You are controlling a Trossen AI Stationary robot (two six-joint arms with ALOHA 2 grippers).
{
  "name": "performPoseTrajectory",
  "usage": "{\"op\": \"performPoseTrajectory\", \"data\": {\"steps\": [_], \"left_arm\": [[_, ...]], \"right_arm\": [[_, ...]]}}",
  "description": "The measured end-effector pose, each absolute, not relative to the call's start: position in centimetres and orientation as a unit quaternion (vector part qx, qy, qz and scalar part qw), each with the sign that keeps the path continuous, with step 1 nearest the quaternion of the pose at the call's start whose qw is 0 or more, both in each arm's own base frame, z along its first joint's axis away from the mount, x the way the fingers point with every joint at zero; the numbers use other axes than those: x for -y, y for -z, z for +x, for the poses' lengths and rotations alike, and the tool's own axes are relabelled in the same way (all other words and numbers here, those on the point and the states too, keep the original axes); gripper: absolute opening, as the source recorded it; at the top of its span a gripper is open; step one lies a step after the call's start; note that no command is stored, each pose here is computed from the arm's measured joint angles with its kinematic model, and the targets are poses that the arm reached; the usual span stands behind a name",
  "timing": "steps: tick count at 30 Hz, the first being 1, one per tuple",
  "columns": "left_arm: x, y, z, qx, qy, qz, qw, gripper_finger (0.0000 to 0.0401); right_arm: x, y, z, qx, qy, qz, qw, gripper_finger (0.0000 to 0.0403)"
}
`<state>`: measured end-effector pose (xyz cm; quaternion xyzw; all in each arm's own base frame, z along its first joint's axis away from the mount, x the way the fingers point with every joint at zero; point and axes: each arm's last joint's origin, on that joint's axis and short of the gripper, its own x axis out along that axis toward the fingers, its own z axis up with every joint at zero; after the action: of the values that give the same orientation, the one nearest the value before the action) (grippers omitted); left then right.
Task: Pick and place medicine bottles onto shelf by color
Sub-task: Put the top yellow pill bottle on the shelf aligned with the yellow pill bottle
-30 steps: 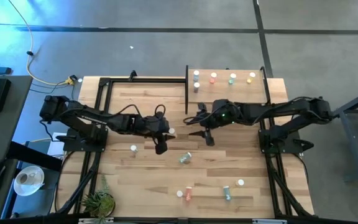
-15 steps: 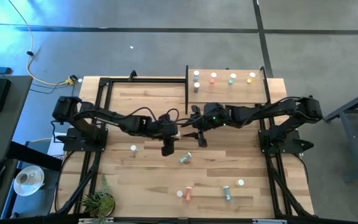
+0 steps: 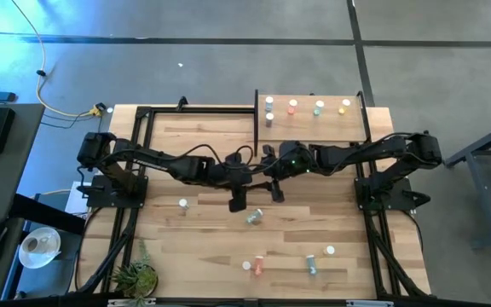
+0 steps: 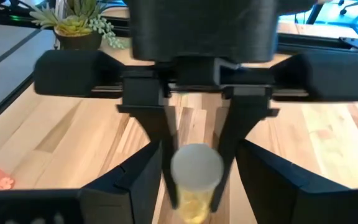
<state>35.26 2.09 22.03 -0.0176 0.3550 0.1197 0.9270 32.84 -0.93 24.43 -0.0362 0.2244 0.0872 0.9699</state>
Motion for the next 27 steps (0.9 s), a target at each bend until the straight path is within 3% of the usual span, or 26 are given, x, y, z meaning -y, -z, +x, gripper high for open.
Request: {"op": "performPoseTrajectory", "data": {"steps": [17,27], "left_arm": [[-2.29,-22.34,35.49,-0.336,-0.134,-0.017,0.932,0.0089],[-2.52,-22.34,35.46,-0.336,-0.144,-0.015,0.931,0.0089]], "right_arm": [[1.01,-24.20,32.73,-0.238,-0.075,-0.038,0.968,0.0196],[1.02,-24.20,32.73,-0.238,-0.074,-0.038,0.968,0.0119]]}}
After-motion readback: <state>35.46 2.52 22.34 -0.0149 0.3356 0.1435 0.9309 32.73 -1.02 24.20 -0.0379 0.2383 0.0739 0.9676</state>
